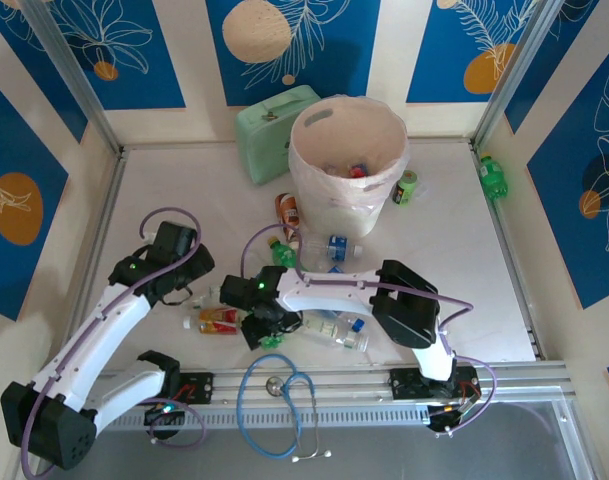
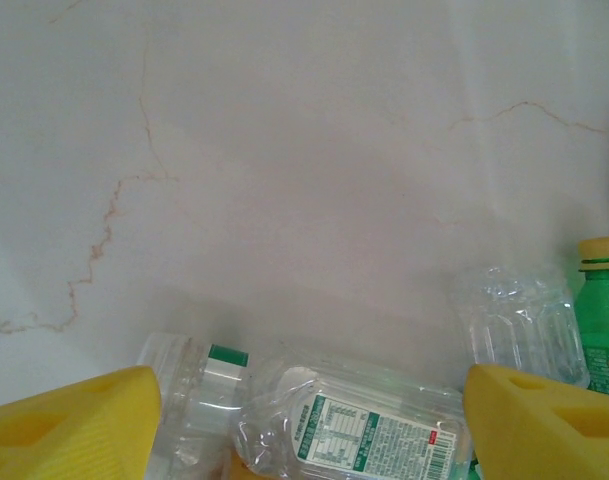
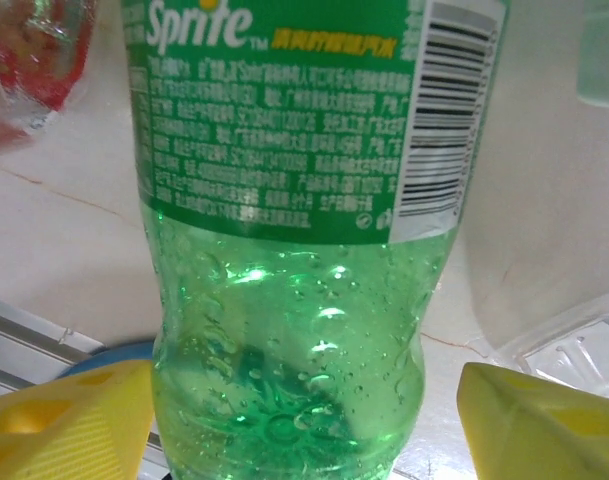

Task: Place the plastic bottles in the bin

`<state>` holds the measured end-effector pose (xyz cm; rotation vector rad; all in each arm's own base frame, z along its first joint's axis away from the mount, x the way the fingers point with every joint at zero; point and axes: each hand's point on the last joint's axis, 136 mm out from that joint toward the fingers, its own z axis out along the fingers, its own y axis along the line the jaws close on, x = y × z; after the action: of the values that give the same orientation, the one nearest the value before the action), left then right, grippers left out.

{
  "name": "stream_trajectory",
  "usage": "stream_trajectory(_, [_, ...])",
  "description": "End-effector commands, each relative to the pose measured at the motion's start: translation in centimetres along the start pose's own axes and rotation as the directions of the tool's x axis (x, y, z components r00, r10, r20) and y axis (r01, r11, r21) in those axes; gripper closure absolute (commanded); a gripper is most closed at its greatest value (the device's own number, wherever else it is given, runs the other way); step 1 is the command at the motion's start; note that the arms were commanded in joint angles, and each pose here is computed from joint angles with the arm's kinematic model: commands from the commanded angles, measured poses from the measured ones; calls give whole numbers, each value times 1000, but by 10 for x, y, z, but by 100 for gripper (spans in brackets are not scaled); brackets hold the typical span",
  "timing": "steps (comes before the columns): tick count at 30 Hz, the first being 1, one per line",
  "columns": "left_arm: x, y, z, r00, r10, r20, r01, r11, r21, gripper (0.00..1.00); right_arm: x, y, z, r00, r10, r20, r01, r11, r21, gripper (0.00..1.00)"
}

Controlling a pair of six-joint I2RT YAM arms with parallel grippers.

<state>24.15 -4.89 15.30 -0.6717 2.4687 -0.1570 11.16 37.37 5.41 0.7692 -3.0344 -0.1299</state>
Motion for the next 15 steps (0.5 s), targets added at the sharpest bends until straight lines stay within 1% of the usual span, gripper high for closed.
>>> stream_trajectory(1, [2,8,0,999,-37,-1,37,999,-15,21,1,-1,3,999,17,-46,-17,1000,-2,21])
stream_trajectory(10, [8,15,5,999,-49,-17,48,998,-43,19,-2,-2,19,994,36,-105,-38,999,-11,23])
stream_trajectory(12, [10,16,7,998,-59,-20,58,997,-47,19,-3,-4,21,992,48,-114,-50,999,-17,26])
stream_trajectory(15, [13,17,10,997,-67,-30,66,996,-53,19,-4,-5,19,994,49,-99,-52,998,-25,32])
